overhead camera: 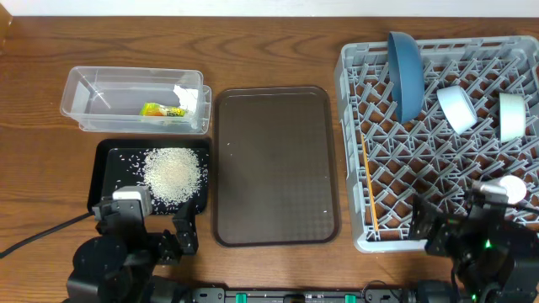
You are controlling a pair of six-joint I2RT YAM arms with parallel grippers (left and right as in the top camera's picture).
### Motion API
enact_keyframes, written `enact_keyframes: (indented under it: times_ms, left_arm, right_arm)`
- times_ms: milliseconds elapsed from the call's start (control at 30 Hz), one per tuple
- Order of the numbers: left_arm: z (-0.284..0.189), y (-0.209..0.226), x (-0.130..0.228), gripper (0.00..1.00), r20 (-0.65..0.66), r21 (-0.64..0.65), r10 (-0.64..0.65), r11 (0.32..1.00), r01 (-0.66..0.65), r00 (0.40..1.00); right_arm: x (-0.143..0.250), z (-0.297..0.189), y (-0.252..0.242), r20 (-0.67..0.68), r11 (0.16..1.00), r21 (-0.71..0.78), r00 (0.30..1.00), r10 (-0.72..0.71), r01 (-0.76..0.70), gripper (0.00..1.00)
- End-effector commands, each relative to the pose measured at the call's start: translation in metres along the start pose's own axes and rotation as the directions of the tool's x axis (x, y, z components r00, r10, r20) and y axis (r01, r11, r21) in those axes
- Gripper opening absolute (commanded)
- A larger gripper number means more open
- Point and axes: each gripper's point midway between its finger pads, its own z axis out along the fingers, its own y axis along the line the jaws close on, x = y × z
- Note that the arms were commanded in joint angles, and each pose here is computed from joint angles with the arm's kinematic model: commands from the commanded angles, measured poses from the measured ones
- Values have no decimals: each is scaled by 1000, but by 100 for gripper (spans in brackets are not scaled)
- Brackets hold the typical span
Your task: Sort waste into correct bins and load items into the dishwasher rack
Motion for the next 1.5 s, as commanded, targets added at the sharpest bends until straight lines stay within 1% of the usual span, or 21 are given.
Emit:
enact_keyframes:
  times_ms: [0, 100, 600, 733, 800, 967, 1200, 1467]
  left_arm:
    - [2, 5, 4, 99, -11, -22, 5, 1000, -6, 1000]
    - [2, 5, 4, 99, -11, -22, 5, 1000, -6, 1000]
    - [2, 5, 4, 98, -11, -22, 5, 1000, -6, 1000]
    - [2, 5, 4, 99, -11, -22, 5, 1000, -6, 1000]
    - [2, 5, 4, 99, -11, -22, 5, 1000, -6, 1000]
    - [2, 5, 4, 98, -11, -22, 5, 1000, -6, 1000]
    - [2, 5, 4, 98, -11, -22, 5, 1000, -6, 1000]
    - [2, 5, 4, 98, -11, -22, 5, 1000, -5, 1000]
  right_arm:
    - [14, 0, -6, -46, 1000, 25, 999, -9, 10, 99]
    - [27, -1, -9, -101, 999, 37, 995, -7, 11, 99]
    - [26, 0, -9, -98, 999, 36, 995, -8, 11, 99]
    - [25, -5, -13, -55, 999, 52, 998, -9, 12, 99]
    - [22, -6, -14, -19, 998, 56, 1000, -10, 11, 99]
    - [10, -3, -13, 144, 999, 34, 989, -15, 10, 99]
    - [-3, 19, -6, 383, 999, -37, 924, -5, 21, 99]
    - [-16, 56, -1, 517, 997, -76, 856, 14, 30, 99]
